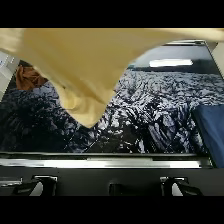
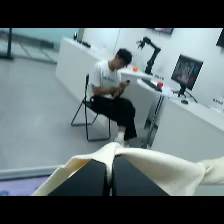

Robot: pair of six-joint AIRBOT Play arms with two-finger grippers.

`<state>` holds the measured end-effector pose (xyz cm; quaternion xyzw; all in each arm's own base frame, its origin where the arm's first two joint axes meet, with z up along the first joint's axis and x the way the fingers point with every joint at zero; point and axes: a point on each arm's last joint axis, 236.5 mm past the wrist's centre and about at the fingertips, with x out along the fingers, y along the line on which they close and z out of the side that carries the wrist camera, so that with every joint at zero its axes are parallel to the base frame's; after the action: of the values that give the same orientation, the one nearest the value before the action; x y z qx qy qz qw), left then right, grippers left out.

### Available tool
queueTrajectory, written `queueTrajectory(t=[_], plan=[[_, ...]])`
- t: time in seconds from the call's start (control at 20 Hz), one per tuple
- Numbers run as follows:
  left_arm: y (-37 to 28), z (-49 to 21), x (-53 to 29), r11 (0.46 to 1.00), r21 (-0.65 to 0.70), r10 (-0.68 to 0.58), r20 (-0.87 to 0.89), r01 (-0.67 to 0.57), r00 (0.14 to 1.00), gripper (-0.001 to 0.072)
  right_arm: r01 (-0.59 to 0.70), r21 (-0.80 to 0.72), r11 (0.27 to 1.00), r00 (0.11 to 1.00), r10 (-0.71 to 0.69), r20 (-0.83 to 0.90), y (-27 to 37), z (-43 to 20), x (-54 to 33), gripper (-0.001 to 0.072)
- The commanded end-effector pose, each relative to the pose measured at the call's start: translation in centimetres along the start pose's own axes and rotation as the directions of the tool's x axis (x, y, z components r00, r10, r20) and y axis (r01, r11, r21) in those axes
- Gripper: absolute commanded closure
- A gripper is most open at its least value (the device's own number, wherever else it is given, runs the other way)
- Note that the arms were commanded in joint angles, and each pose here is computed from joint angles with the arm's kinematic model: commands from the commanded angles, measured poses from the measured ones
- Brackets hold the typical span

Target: Fold the clothes and pants, and hang the long-sleeved shirts on hangers.

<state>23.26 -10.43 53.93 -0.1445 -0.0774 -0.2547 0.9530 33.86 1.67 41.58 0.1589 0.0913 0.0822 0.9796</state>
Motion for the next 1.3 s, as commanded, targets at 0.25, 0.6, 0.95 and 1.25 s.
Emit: queueTrajectory(t=[0.25, 0.6, 0.95, 1.25], plan=[[-2.3, 5.3, -2.1, 0.996, 0.092, -0.011, 0.166, -0.005, 0.986, 0.0685, 0.022, -0.032, 0.999, 0.999, -0.021, 0.028, 2.5, 0.7, -6.2, 0.0665], [11.0, -10.9, 6.1, 0.981, -0.112, 0.123, -0.257, -0.156, 0.959, 0.0685, 0.278, 0.093, 0.956, 0.786, -0.171, -0.594, -5.8, -16.3, -2.6, 0.0666], [22.4, -37.9, 15.4, 0.875, -0.315, 0.118, -0.598, -0.368, 0.793, 0.0683, 0.303, 0.511, 0.804, 0.874, -0.021, -0.486, -10.5, -29.4, 17.0, 0.0664], [18.4, -52.0, 11.6, 0.768, -0.472, -0.228, -0.832, -0.432, 0.505, 0.0684, 0.395, 0.539, 0.744, 0.78, 0.038, -0.624, -8.9, -40.3, 21.5, 0.0663]])
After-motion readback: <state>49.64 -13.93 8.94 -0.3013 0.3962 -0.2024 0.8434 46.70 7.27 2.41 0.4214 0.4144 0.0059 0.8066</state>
